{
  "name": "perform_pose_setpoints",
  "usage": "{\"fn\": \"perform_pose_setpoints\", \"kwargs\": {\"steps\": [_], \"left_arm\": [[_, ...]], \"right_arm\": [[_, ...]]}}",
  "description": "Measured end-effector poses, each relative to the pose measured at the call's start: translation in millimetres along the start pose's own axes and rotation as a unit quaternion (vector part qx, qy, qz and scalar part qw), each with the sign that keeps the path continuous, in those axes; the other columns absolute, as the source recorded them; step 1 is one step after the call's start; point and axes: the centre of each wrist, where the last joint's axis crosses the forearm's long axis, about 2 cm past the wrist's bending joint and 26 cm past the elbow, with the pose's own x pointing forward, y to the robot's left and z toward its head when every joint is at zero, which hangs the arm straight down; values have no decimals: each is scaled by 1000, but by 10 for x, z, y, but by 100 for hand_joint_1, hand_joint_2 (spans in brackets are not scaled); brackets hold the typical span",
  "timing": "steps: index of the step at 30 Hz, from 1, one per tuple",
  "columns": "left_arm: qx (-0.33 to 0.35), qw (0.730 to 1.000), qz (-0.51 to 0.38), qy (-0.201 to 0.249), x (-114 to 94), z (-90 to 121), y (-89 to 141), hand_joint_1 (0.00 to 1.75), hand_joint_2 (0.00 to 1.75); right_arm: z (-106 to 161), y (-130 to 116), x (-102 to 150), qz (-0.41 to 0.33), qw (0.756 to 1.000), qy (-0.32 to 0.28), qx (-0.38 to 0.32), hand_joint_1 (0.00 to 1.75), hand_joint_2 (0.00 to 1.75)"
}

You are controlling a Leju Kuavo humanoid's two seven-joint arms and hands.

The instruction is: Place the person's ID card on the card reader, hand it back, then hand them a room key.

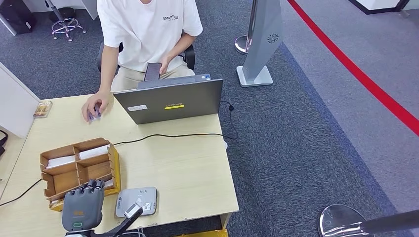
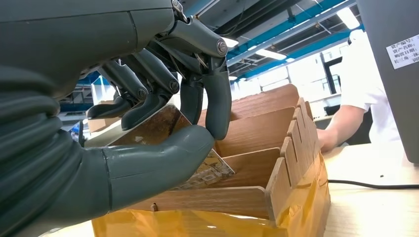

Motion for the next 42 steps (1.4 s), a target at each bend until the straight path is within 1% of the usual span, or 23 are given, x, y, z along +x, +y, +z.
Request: {"fn": "perform_pose_setpoints", "kwargs": {"steps": [5, 10, 15, 20, 23, 26, 34, 36, 38, 42], "left_arm": [[5, 1000, 2, 4, 3, -14, 19, 175, 175], [27, 1000, 10, 2, 23, -75, 116, 175, 175], [75, 997, 26, -9, 55, -219, 332, 175, 175], [142, 989, 39, -17, 82, -463, 643, 175, 175], [173, 984, 45, -19, 91, -571, 786, 175, 175], [189, 981, 48, -19, 98, -616, 864, 175, 175], [213, 976, 49, -14, 77, -718, 968, 175, 175], [223, 974, 41, -4, 20, -792, 1004, 175, 175], [241, 970, 22, 10, -108, -915, 1055, 175, 175], [273, 961, -39, 33, -553, -1197, 1148, 175, 175]], "right_arm": [[0, -2, 2, 0, 1000, 0, -1, 0, 175], [1, 2, 1, 0, 1000, 0, -1, 0, 175], [3, 21, -5, 0, 1000, 0, 0, 0, 175], [3, 34, -7, 1, 1000, -1, 2, 0, 175], [3, 37, -6, 2, 1000, -2, 2, 0, 175], [2, 41, -4, 3, 1000, -2, 3, 0, 175], [2, 65, -3, 5, 1000, -2, 5, 0, 175], [1, 72, -3, 9, 1000, -2, 5, 0, 175], [-1, 84, -1, 17, 1000, -2, 4, 0, 175], [-6, 103, 3, 25, 1000, -3, 2, 0, 175]]}}
